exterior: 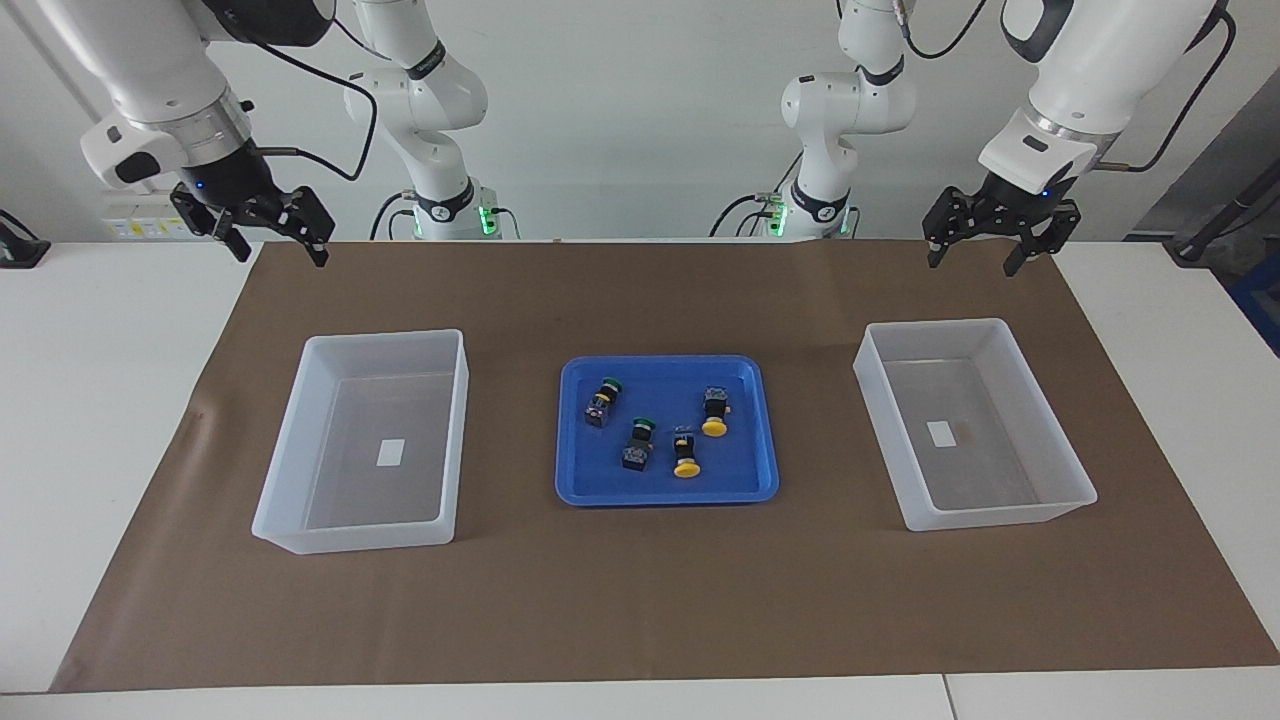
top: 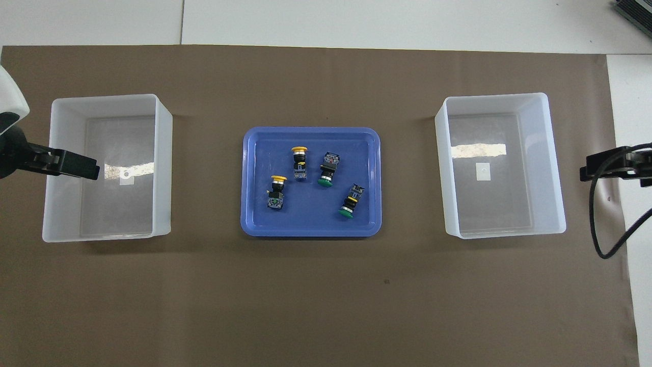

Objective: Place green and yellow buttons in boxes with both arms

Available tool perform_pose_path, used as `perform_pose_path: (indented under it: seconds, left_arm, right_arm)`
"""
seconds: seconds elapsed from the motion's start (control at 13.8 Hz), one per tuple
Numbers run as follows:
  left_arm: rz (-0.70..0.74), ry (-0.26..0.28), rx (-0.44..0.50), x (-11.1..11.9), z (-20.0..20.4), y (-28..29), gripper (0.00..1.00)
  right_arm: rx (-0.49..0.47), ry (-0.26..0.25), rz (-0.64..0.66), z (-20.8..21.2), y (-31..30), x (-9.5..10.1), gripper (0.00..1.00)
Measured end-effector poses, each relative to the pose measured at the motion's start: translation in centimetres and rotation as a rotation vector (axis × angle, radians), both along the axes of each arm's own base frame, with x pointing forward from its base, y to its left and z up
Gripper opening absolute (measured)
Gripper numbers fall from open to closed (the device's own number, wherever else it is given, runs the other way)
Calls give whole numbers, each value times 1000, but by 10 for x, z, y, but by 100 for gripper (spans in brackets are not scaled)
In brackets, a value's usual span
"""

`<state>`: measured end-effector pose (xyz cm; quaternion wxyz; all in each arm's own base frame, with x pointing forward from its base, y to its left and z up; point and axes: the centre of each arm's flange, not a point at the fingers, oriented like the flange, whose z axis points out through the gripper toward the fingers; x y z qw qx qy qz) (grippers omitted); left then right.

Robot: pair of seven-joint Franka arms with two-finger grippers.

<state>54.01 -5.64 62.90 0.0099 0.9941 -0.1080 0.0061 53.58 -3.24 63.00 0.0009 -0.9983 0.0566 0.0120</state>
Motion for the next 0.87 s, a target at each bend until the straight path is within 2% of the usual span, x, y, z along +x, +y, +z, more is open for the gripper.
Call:
perform_pose_path:
  seconds: [0.87]
  left_arm:
    - [0,0,0,0,0,0,100]
  right_arm:
    - [-25,-2,4,1,0,0,100]
